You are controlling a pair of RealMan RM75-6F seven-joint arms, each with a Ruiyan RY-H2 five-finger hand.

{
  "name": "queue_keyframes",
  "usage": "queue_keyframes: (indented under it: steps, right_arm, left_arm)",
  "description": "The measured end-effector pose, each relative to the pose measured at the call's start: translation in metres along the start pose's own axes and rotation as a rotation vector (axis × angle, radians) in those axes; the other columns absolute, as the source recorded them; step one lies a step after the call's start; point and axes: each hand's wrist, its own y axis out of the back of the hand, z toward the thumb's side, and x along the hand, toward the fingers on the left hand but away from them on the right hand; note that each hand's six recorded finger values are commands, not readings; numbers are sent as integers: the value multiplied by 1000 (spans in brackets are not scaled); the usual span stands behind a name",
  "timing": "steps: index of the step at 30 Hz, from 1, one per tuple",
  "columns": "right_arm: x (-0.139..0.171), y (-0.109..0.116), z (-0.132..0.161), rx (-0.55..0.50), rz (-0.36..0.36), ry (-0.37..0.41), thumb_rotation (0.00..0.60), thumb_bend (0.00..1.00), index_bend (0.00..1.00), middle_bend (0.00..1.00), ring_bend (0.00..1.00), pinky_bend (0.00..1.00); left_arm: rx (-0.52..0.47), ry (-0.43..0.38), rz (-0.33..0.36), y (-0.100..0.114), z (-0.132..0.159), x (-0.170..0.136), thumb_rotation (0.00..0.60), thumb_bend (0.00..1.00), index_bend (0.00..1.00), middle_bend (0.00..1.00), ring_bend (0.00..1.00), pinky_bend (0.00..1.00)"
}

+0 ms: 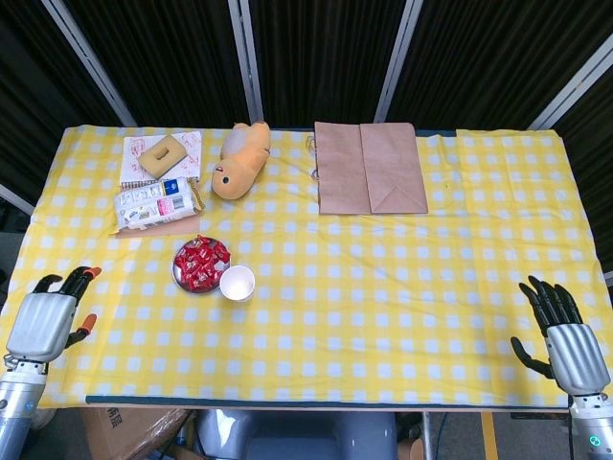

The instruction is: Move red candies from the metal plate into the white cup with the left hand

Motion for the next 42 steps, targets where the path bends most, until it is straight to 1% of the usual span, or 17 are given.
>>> queue_keyframes:
  steps: [1, 3, 5, 9, 13, 18, 22, 26, 30, 35, 42]
  right_arm:
    - [0, 0, 0, 0, 0, 0, 600, 423, 0, 0, 0, 0]
    - [0, 0, 0, -2, 0, 1, 600, 423, 0, 0, 0, 0]
    - [0, 0, 0, -3, 0, 1, 600, 423, 0, 0, 0, 0]
    - [0, 0, 0, -5, 3, 0, 600, 424, 0, 0, 0, 0]
    - [0, 0, 0, -7, 5, -1, 600, 424, 0, 0, 0, 0]
    - [-1, 0, 1, -11, 6, -2, 600, 424, 0, 0, 0, 0]
    - [-1, 1, 0, -17, 5, -4, 600, 424, 0, 0, 0, 0]
    - [-1, 2, -1, -28, 5, -5, 600, 424, 0, 0, 0, 0]
    - [-1, 2, -1, -38, 8, -2, 600, 424, 0, 0, 0, 0]
    - [-1, 2, 0, -48, 10, 3, 600, 424, 0, 0, 0, 0]
    - [-2, 4, -1, -65, 9, 1, 600, 424, 0, 0, 0, 0]
  left_arm:
    - [0, -2, 3, 0, 1, 1, 600, 346, 161, 204, 873, 811]
    - [-2, -6, 2, -1, 2, 3, 600, 324, 172, 217, 927, 877]
    - [-2, -9, -3, -1, 3, 5, 600, 292, 169, 221, 963, 911]
    - [3, -23, -15, -1, 8, 11, 600, 271, 166, 225, 975, 922]
    - [10, -52, -26, 1, 17, 23, 600, 271, 211, 234, 979, 925]
    - [16, -90, -77, -1, 32, 42, 600, 271, 214, 210, 980, 925]
    - [37, -116, -121, -5, 45, 58, 600, 271, 189, 178, 980, 925]
    - [68, -122, -171, -15, 57, 76, 600, 271, 170, 168, 980, 925]
    - [78, -119, -206, -25, 69, 91, 600, 271, 157, 147, 980, 925]
    - [95, -129, -252, -38, 89, 108, 600, 271, 101, 104, 980, 925]
    - [112, -146, -299, -53, 115, 127, 600, 270, 87, 103, 980, 925]
